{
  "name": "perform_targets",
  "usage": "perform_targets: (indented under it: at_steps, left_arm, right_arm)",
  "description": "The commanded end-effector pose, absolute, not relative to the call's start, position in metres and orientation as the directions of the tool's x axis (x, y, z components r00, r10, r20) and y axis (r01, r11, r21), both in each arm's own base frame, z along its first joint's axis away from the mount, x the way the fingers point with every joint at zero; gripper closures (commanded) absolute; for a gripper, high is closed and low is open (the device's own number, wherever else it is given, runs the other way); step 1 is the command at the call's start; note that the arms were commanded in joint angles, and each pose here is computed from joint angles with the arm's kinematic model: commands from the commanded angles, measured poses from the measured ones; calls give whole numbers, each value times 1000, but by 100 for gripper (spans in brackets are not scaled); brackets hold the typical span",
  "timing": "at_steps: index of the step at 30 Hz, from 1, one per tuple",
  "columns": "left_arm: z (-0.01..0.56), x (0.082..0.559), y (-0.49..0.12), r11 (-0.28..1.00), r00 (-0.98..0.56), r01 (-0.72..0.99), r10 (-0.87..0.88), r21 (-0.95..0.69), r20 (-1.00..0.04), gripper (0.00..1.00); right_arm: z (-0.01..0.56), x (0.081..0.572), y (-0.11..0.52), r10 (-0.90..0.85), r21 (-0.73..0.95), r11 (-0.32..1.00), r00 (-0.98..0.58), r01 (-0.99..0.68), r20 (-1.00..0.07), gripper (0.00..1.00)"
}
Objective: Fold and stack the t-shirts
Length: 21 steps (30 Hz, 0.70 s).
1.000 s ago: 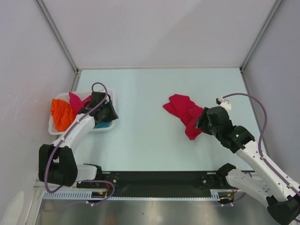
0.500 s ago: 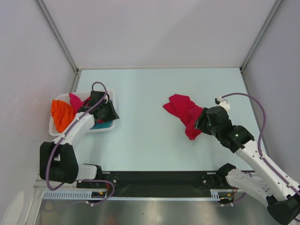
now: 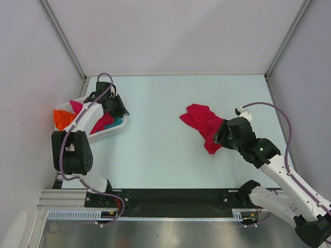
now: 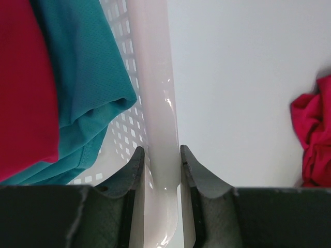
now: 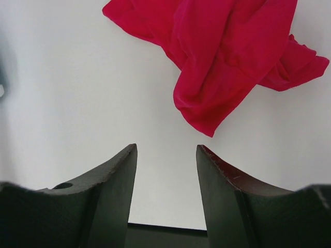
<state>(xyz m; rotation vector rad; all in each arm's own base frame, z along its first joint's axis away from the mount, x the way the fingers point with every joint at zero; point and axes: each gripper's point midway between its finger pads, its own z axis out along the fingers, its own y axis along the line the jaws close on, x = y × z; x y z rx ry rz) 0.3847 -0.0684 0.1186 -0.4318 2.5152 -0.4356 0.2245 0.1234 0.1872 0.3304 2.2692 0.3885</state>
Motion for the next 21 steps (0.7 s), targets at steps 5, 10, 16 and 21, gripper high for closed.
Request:
perform_targets:
  at_steps: [5,10,16,21]
  left_arm:
    - [136,464,-56,834,-757,-235,-479,-499,-445,86]
    - [166,523,-52,839,-729,-191,-469,-510,-499,85]
    - [167,565,-44,850,-723,-207,-466,-484,-509,21]
    - [187,576,-43,839,-690,-188,-482,-510,-539,1]
  right_arm:
    - [218,216,136,364,445,895,-633,34,-684,46]
    - [226,210,141,362,462,887,-633,8,-684,47]
    - [235,203,146,353,475,880,-642,-20,-681,47]
    - [232,196,146,344,474,880,-652,-27,-675,47]
